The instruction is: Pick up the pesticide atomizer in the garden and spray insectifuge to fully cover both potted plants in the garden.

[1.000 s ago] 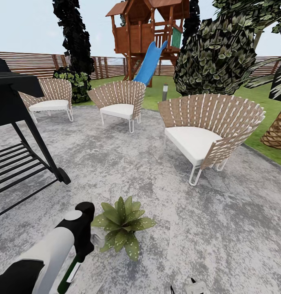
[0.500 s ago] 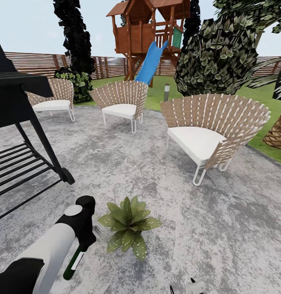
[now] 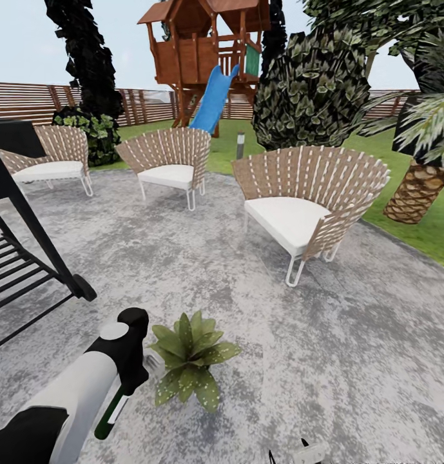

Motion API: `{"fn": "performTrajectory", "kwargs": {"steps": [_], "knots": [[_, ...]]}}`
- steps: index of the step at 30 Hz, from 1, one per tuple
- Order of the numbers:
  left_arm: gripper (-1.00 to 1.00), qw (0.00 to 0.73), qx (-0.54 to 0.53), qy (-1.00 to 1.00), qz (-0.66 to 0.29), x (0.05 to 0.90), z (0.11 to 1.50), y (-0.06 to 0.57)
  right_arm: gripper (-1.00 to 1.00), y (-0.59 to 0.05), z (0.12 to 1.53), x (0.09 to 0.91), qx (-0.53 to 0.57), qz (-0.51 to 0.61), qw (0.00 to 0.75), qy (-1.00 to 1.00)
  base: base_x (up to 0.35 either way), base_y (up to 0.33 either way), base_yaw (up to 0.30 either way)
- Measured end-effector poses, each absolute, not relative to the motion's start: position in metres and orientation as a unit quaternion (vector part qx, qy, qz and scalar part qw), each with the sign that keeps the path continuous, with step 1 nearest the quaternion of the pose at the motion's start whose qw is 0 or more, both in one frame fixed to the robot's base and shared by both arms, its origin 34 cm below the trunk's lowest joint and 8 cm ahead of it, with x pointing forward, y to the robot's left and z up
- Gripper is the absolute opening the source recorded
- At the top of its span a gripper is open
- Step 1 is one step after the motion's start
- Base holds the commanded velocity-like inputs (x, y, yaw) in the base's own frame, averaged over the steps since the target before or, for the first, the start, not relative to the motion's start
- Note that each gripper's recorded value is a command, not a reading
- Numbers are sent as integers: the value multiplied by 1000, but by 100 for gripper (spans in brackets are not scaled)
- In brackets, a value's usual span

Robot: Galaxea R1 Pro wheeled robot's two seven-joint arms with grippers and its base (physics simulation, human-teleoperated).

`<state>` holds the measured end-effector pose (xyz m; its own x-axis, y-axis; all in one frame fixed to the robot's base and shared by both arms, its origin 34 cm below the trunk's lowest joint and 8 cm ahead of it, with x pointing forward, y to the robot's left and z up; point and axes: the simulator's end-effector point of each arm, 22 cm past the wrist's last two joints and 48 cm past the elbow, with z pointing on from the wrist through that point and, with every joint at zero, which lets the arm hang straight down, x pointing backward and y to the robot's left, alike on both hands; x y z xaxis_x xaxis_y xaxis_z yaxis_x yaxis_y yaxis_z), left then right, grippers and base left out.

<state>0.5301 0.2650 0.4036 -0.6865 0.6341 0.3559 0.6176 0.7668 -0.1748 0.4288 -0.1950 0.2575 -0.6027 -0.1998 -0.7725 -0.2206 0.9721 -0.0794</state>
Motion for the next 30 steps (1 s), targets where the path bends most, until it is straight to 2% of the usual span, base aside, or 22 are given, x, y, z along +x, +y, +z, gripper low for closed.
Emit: {"fn": "performTrajectory", "kwargs": {"steps": [7,17,24,30], "knots": [[-100,193,-341,-920,17,535,406,265,100,-193,258,429,-117,13,430,895,-29,254,-12],[-100,191,-343,-920,13,536,405,266,100,-196,257,429,-119,12,430,895,6,25,0],[-100,184,-347,-919,-9,540,402,273,100,-193,258,429,-115,13,431,895,0,240,-4],[-100,185,-348,-919,-9,539,401,272,100,-193,258,429,-115,13,431,895,1,302,-230]]}}
